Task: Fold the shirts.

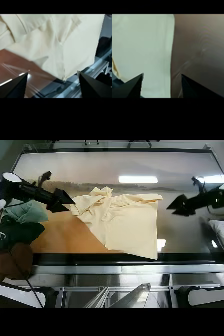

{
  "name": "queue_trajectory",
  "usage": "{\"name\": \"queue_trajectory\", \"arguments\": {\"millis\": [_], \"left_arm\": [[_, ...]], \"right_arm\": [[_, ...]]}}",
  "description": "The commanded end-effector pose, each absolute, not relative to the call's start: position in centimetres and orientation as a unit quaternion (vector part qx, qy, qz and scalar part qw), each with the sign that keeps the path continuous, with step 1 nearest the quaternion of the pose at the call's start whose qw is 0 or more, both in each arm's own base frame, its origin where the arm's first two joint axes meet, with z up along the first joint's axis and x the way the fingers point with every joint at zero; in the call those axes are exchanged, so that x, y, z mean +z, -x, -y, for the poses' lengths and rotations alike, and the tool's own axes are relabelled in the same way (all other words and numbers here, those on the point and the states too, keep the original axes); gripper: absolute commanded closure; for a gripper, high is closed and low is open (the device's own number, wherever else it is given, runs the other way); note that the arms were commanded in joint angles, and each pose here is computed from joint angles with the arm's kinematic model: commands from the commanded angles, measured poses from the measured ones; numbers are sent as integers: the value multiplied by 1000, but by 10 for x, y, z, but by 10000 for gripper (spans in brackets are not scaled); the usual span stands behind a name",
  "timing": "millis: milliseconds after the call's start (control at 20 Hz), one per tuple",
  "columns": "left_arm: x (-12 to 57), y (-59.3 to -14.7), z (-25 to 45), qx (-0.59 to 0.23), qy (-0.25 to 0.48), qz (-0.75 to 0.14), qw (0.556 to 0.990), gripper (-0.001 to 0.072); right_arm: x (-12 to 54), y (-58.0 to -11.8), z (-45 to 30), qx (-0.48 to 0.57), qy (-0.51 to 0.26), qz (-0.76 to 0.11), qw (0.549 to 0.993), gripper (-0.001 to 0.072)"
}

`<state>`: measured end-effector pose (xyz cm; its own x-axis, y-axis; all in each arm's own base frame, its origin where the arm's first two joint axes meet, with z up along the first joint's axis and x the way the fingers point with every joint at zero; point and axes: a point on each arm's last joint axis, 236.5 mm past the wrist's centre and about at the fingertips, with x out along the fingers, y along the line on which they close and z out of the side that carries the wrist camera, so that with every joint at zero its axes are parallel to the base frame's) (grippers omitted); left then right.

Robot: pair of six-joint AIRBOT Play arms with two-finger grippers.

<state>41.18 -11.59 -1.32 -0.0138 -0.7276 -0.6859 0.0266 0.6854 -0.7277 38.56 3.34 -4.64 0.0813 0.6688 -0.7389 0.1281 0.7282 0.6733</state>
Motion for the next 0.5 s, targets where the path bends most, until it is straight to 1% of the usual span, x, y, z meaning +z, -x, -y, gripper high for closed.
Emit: {"name": "queue_trajectory", "arguments": {"millis": [0, 100, 200, 250, 350, 400, 450], "left_arm": [[-53, -397, 154, -288, 252, -665, 641, -3], [-62, -388, 171, -298, 235, -669, 639, -3], [-65, -394, 176, -296, 228, -660, 651, -3], [-62, -406, 175, -291, 226, -647, 668, -3], [-51, -441, 167, -275, 224, -604, 714, -3], [-45, -457, 163, -266, 224, -583, 734, -3], [-39, -471, 161, -259, 222, -564, 752, -2]], "right_arm": [[-94, -306, -54, 187, -355, -720, 566, 184], [-115, -272, -72, 193, -354, -742, 536, 186], [-132, -248, -87, 191, -345, -757, 521, 189], [-139, -241, -94, 194, -337, -759, 523, 189], [-136, -252, -116, 217, -341, -739, 540, 193], [-136, -259, -125, 220, -343, -730, 548, 270], [-135, -265, -135, 229, -346, -720, 557, 482]]}}
